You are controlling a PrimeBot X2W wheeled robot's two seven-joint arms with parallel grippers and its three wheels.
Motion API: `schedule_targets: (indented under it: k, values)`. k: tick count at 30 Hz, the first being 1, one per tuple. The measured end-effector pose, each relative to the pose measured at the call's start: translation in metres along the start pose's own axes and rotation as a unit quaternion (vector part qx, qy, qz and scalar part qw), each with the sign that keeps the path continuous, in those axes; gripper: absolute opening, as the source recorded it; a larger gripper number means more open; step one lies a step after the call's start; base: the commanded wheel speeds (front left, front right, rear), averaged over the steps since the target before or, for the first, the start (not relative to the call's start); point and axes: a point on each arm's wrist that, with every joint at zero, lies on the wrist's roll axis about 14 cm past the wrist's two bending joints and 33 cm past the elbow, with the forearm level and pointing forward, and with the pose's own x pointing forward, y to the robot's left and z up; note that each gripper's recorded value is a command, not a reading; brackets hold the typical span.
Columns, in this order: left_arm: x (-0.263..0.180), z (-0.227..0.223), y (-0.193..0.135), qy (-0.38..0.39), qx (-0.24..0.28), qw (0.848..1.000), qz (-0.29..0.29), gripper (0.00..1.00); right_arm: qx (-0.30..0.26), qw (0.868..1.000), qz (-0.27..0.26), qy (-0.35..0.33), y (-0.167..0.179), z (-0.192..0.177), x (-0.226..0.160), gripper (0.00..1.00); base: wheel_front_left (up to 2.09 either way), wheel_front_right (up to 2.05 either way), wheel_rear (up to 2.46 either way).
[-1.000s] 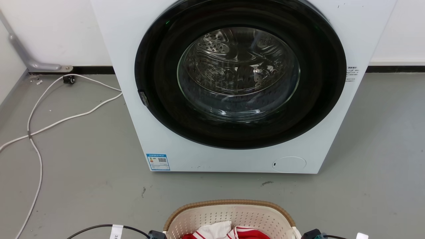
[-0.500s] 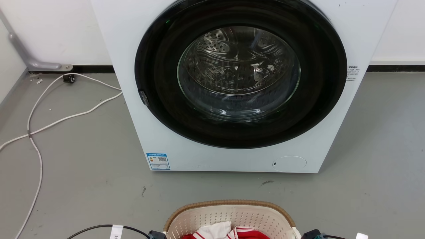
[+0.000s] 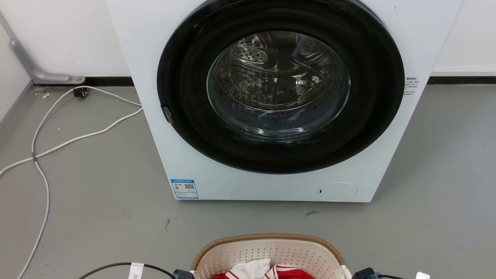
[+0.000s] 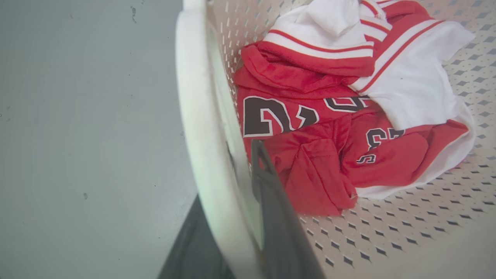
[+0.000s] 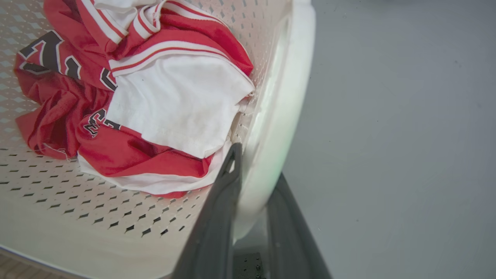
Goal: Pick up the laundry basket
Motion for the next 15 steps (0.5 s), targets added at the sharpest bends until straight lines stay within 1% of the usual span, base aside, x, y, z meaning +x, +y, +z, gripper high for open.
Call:
schedule_targets:
  k: [15]
  values:
    - [0.0004, -0.0015, -0.0005, 0.002, -0.001, 1.000, -0.001, 0.00, 0.001, 1.000, 0.001, 0.002, 0.0007, -0.0009, 0.0005, 0.00, 0.00, 0.00, 0.00]
